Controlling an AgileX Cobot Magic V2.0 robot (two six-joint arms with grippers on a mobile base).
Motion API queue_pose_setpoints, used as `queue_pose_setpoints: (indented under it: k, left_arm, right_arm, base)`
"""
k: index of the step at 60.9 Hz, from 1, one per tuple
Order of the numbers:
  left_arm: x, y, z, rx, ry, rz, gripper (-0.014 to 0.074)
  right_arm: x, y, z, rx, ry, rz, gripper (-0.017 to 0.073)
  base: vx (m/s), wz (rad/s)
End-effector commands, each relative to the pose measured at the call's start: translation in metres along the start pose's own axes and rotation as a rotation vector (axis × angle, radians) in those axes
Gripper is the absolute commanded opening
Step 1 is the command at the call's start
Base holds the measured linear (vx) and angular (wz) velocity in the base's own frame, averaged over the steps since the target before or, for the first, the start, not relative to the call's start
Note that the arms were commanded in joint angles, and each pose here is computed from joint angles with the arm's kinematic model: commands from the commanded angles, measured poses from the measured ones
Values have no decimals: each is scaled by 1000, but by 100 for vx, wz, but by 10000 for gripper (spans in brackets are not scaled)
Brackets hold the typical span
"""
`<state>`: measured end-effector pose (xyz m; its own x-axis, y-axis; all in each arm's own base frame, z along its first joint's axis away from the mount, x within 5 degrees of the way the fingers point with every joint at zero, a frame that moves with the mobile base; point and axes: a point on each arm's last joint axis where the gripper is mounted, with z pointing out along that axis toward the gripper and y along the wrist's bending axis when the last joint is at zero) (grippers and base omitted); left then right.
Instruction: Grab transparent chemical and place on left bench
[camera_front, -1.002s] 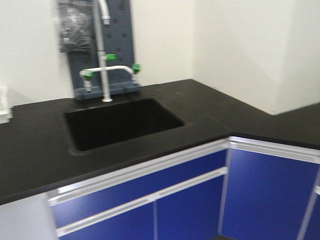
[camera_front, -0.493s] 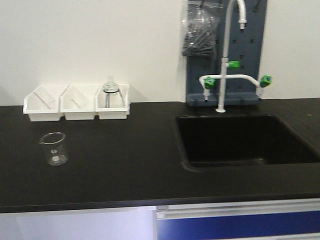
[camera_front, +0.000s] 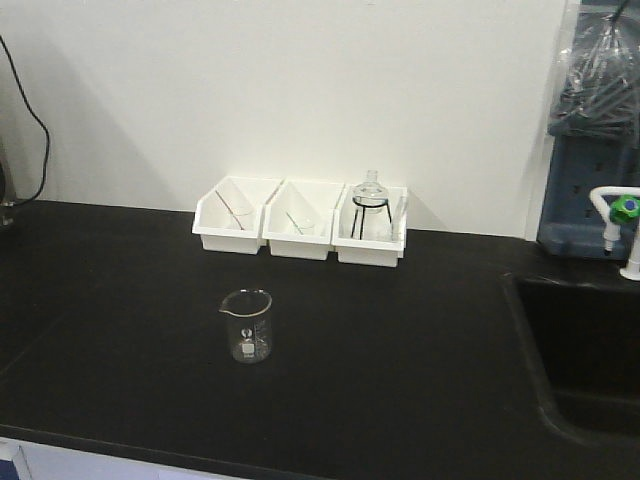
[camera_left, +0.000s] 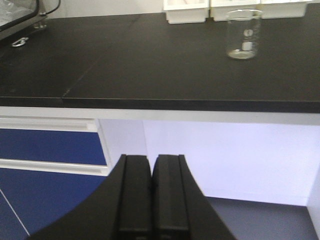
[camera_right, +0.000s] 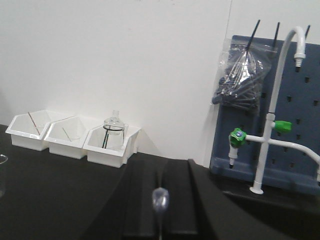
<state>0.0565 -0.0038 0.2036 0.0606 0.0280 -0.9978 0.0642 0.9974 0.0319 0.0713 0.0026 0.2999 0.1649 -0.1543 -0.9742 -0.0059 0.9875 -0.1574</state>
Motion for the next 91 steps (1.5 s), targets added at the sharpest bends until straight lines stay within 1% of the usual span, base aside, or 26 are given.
queue_pose_setpoints:
  k: [1,28,66,77,80,87,90,91]
  left_arm:
    - [-3,0,-1,-2,-81,-9,-3]
    - [-3,0,-1,-2,-81,-9,-3]
    - [-3,0,-1,-2,-81,-9,-3]
    - [-3,0,-1,-2,-81,-9,-3]
    - [-3,0,-1,-2,-81,-9,-3]
    - [-3,0,-1,-2,-81,-9,-3]
    - [-3,0,-1,-2,-81,-9,-3]
    - [-3,0,-1,-2,-81,-9,-3]
  right_arm:
    - [-13,1,1,-18,-70,-2,-3]
    - [-13,1,1,-18,-70,-2,-3]
    - [-13,1,1,-21,-75,-2,-3]
    - [-17,3,0,-39,-114,-2,-3]
    - [-20,4,0,-57,-152,-3,-2]
    - [-25,6,1,-81,-188,-1,-1]
    - [-29,7,1,-98,-223,20,-1]
    - [-30,8,1,-106,-231,39,-1]
  base:
    - [31,26]
    - [28,14]
    - [19,4]
    - [14,3]
    - [12,3]
    - [10,3]
    - [7,1]
    - [5,-1]
